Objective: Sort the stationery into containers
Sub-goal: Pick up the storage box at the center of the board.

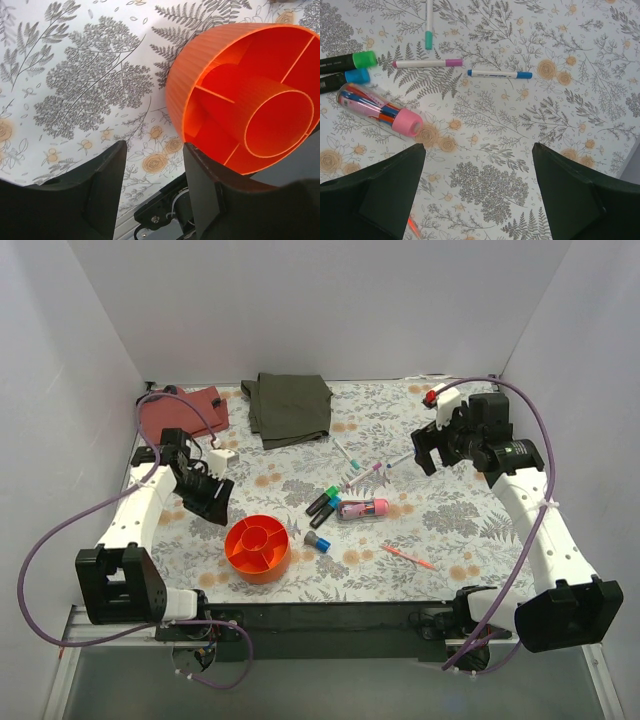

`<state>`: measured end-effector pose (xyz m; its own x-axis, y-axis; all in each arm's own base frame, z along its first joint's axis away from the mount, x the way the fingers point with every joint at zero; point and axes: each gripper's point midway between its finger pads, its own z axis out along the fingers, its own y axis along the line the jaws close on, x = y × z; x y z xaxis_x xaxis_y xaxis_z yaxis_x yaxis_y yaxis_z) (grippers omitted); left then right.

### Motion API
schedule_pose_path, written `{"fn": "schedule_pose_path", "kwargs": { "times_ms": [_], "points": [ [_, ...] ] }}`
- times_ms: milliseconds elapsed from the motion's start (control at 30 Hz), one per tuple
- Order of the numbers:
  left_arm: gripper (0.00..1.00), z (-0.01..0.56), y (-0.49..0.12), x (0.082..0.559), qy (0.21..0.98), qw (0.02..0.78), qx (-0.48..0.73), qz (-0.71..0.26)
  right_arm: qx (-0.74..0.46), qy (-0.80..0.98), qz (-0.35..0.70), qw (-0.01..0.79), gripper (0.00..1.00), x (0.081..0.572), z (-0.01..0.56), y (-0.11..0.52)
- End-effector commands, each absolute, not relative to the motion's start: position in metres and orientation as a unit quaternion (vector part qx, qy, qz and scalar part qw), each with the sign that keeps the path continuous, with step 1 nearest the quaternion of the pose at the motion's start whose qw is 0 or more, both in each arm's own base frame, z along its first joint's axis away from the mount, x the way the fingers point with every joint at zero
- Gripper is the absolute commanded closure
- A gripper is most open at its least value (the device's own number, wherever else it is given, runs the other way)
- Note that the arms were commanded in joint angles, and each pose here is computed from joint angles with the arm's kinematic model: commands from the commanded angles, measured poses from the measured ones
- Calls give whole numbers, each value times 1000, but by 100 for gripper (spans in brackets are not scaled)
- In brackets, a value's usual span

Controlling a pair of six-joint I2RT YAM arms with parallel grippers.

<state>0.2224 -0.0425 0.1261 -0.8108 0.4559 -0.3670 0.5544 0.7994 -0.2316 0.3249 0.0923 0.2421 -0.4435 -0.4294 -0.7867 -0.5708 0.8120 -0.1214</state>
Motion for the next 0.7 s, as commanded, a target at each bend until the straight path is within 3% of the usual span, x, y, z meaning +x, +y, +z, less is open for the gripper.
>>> {"fn": "schedule_pose_path", "kwargs": {
  "times_ms": [0, 600, 667],
  "points": [
    [53, 125, -70, 221, 926, 139, 294, -190, -295, 841, 87, 445, 3, 322, 240, 95],
    [71, 84, -75, 230, 936, 110, 305, -135, -294, 844, 77, 442, 3, 324, 232, 92],
    [83, 84, -77, 232, 935, 111, 306, -138, -292, 846, 77, 439, 3, 325, 230, 91]
  ]
}}
